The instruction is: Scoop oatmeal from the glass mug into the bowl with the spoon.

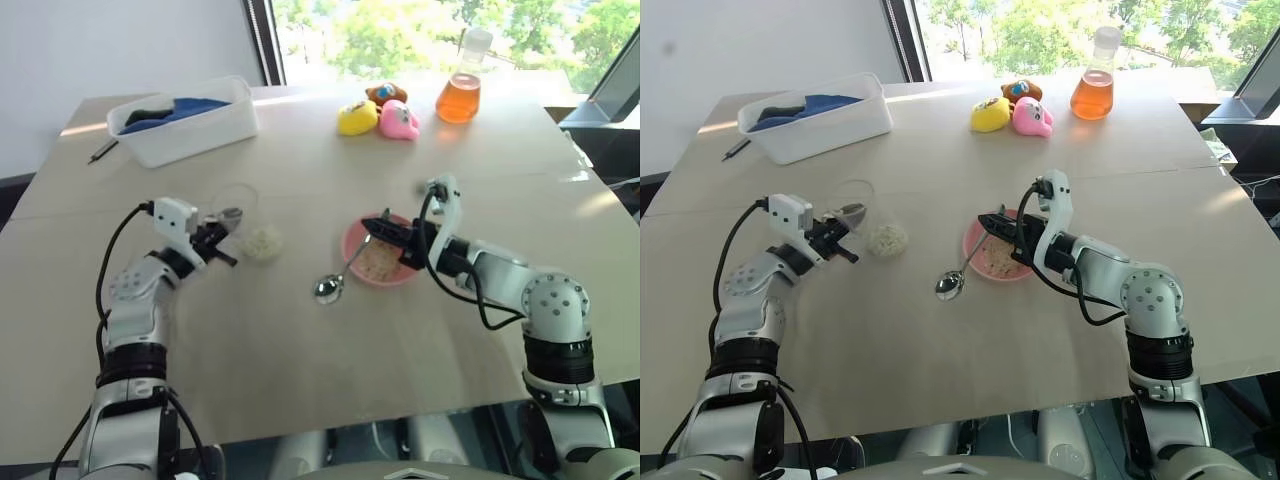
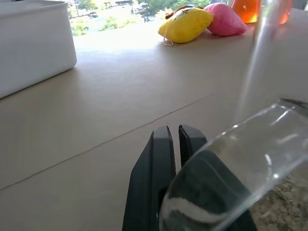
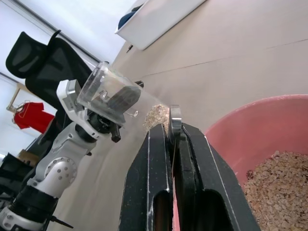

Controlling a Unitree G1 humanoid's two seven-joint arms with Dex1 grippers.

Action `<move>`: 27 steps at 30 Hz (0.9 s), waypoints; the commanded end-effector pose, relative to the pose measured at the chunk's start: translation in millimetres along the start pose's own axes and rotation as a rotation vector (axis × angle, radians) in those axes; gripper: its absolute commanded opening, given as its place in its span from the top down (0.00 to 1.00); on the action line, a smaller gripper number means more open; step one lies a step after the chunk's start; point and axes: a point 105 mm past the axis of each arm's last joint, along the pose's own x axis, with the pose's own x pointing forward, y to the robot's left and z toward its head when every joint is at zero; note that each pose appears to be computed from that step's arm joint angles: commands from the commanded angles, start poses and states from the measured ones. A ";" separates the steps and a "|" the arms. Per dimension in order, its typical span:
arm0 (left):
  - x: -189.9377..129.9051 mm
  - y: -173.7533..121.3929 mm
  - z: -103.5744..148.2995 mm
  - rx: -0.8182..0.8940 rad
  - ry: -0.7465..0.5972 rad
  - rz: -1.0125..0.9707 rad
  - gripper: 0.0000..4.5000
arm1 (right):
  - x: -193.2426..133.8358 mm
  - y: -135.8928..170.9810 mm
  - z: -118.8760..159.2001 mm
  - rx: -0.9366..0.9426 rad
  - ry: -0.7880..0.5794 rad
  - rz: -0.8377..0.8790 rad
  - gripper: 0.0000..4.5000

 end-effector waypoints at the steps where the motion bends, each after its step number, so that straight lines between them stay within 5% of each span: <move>1: -3.4 -1.8 17.1 0.018 -0.051 0.024 0.95 | -1.7 11.3 11.2 -0.024 -0.045 0.046 1.00; 27: -3.9 -21.6 16.7 0.009 -0.049 0.063 0.98 | 3.0 21.3 41.7 -0.068 -0.104 0.077 1.00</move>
